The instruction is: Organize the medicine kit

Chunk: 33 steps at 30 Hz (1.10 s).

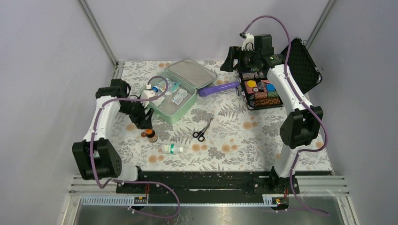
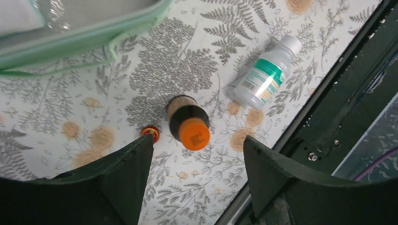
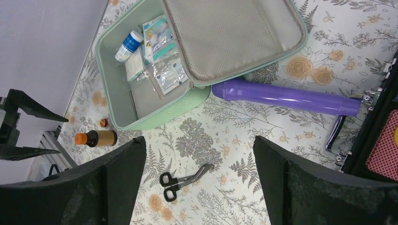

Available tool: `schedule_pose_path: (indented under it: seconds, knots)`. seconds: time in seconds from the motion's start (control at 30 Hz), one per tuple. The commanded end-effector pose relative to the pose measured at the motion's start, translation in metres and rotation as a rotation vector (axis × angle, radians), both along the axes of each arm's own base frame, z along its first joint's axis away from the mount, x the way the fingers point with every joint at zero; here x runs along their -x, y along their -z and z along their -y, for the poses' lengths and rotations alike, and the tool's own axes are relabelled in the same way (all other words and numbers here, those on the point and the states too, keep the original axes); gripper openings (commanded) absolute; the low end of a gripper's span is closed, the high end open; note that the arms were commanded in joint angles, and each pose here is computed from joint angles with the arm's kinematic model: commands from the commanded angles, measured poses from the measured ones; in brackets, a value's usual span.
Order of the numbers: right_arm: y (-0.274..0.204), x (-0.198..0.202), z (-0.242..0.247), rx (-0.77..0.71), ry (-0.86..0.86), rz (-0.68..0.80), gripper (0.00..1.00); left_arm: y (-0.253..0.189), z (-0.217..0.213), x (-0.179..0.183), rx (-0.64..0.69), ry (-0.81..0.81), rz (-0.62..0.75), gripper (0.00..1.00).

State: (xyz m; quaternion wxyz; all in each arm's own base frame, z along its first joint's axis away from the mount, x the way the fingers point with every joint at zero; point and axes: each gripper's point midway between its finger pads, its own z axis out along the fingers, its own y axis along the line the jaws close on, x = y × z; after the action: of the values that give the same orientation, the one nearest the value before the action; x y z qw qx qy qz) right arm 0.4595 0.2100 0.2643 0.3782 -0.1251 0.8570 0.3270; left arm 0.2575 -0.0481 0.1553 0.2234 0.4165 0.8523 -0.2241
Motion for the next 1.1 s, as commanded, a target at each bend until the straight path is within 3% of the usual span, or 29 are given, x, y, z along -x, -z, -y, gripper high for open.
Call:
schedule_pose_path:
  seconds: [0.0,0.1,0.23,0.4,0.6,0.73,1.07]
  knots:
    - [-0.002,0.007,-0.005,-0.011,-0.043,0.005,0.91,-0.027,0.018,0.006,0.102,0.042,0.17,0.7]
    - [-0.001,0.007,-0.005,-0.013,-0.045,0.0,0.91,-0.038,0.042,0.006,0.139,0.13,0.268,0.72]
    - [-0.007,0.006,-0.008,-0.035,-0.044,-0.001,0.91,-0.015,0.07,0.026,0.073,0.34,0.264,0.72]
    - [-0.01,0.014,-0.006,-0.035,-0.043,-0.004,0.91,0.042,0.067,0.049,-0.232,0.719,0.318,0.72]
    - [-0.014,0.021,-0.006,-0.047,-0.05,-0.004,0.91,0.063,0.094,0.051,-0.149,0.759,0.304,0.7]
    - [-0.014,0.025,-0.006,-0.053,-0.053,-0.012,0.91,0.084,0.099,0.05,-0.2,0.782,0.307,0.69]
    - [-0.003,0.045,0.001,-0.023,-0.055,-0.023,0.91,0.107,0.094,0.067,-0.239,0.723,0.17,0.6]
